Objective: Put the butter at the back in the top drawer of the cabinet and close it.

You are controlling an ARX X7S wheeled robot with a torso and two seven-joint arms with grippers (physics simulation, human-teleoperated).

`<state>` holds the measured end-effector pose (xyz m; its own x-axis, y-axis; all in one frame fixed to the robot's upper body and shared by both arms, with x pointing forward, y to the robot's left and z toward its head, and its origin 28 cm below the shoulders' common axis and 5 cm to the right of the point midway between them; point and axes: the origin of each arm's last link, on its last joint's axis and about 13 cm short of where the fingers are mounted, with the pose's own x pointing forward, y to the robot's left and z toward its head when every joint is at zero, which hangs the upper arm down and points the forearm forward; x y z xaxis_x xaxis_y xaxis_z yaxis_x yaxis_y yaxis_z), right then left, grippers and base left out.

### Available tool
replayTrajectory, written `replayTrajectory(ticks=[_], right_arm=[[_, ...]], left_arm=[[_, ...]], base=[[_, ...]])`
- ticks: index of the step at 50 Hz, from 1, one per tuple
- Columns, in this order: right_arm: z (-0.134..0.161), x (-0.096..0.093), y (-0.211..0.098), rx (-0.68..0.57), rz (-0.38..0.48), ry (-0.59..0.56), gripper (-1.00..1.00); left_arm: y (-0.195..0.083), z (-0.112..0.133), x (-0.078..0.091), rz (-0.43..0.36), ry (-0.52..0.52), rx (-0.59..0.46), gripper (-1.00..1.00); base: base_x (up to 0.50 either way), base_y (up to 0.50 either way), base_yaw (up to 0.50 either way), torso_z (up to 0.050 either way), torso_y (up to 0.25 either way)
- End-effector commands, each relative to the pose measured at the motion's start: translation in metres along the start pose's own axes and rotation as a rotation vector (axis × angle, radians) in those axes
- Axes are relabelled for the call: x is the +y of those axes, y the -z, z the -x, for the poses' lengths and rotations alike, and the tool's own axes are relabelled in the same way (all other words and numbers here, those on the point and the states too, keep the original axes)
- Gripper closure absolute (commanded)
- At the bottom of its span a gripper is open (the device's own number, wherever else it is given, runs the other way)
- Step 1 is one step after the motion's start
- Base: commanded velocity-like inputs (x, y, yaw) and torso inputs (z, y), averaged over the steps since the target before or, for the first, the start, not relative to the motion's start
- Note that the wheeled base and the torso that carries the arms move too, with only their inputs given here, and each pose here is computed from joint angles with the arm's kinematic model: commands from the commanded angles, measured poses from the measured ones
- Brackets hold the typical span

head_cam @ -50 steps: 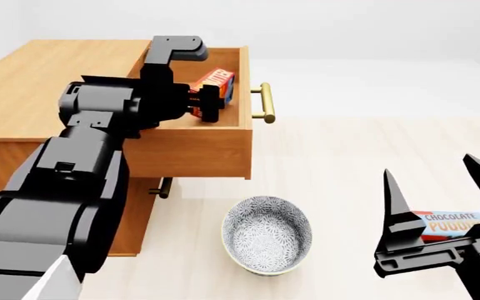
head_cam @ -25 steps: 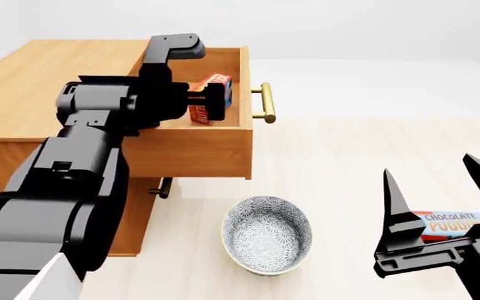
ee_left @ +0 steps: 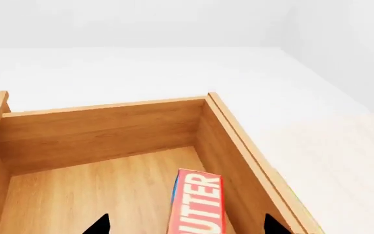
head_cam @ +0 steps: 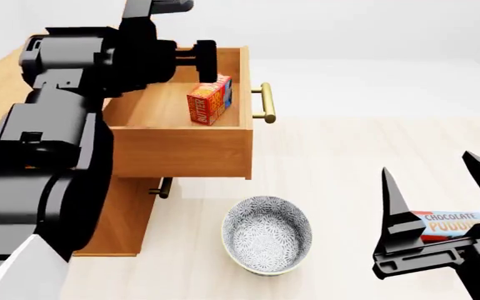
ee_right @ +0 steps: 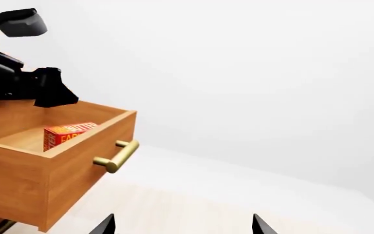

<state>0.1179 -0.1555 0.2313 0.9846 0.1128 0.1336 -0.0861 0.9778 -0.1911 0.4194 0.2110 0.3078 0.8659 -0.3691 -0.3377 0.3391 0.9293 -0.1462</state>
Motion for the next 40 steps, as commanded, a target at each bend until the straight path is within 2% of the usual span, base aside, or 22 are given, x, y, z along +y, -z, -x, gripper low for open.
replayTrajectory(ticks=[1,9,16,29,35,40], right_arm=[[0.000,0.000,-0.001,-0.010,-0.001,-0.011,-1.00],[0.001,0.001,0.000,-0.014,-0.001,-0.009,-1.00],[0.002,0.001,0.001,-0.018,-0.001,-0.008,-1.00],[0.007,0.004,0.008,-0.026,0.001,0.009,-1.00],[0.011,0.006,0.014,-0.025,0.006,0.034,-1.00],[0.015,0.007,0.018,-0.019,0.005,0.047,-1.00]], left_arm=[[-0.027,0.035,-0.023,-0.008,0.012,-0.066,-1.00],[-0.021,0.074,-0.071,-0.109,-0.001,-0.063,-1.00],[-0.006,0.085,-0.108,-0.237,-0.036,-0.031,-1.00],[0.005,0.079,-0.162,-0.362,-0.052,-0.005,-1.00],[0.012,0.074,-0.187,-0.424,-0.069,-0.038,-1.00],[0.019,0.074,-0.208,-0.445,-0.032,-0.046,-1.00]], base=[[0.00,0.00,0.00,0.000,0.000],[0.00,0.00,0.00,0.000,0.000],[0.00,0.00,0.00,0.000,0.000],[0.00,0.00,0.00,0.000,0.000],[0.00,0.00,0.00,0.000,0.000],[0.00,0.00,0.00,0.000,0.000]])
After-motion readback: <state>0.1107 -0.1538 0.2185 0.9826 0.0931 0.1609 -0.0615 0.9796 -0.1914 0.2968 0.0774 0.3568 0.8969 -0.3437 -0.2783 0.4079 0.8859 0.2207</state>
